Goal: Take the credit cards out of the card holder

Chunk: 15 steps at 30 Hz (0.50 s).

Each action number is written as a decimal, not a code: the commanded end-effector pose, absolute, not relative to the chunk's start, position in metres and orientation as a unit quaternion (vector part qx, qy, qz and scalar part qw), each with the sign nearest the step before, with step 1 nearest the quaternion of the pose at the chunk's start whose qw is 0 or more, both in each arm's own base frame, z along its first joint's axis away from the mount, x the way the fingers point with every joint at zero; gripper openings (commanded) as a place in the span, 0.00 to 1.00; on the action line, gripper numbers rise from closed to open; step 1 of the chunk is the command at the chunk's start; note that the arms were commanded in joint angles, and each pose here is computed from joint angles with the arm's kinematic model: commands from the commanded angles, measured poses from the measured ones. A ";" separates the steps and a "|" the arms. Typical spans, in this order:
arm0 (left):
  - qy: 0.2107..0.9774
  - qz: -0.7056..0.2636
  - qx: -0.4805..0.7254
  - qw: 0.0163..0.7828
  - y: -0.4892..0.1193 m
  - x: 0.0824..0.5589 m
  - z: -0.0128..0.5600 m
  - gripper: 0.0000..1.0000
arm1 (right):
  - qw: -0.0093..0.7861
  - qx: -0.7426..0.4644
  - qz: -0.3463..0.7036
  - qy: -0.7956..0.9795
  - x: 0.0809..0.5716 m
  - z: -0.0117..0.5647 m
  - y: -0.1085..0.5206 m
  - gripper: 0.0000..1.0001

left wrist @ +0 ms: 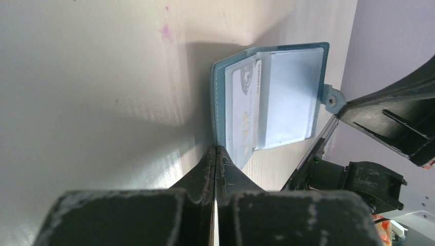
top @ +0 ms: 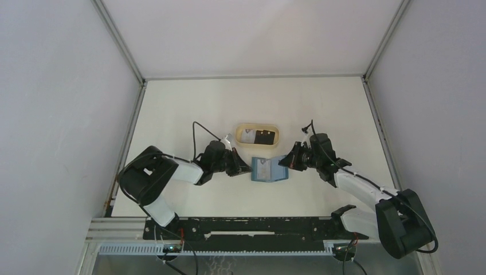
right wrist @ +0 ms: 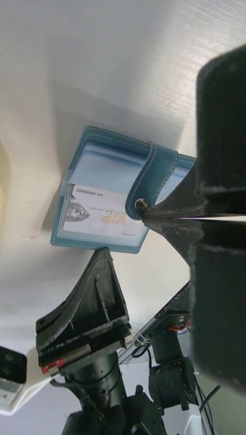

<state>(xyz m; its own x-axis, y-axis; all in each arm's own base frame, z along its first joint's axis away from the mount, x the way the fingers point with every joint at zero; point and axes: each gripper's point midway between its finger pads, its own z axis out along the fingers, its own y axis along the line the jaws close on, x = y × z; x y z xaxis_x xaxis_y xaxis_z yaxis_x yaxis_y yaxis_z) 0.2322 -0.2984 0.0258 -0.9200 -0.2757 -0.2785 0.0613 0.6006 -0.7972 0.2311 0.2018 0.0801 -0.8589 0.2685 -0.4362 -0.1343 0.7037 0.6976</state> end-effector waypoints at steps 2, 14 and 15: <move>0.843 -0.487 -0.042 0.225 -0.314 0.244 0.062 0.00 | 0.269 0.028 0.378 0.885 0.236 0.072 0.205 0.00; 0.853 -0.466 -0.043 0.229 -0.308 0.244 0.056 0.00 | 0.349 -0.008 0.328 0.878 0.235 0.104 0.205 0.76; 0.857 -0.460 -0.046 0.227 -0.307 0.243 0.050 0.00 | 0.360 -0.022 0.333 0.871 0.232 0.112 0.212 0.77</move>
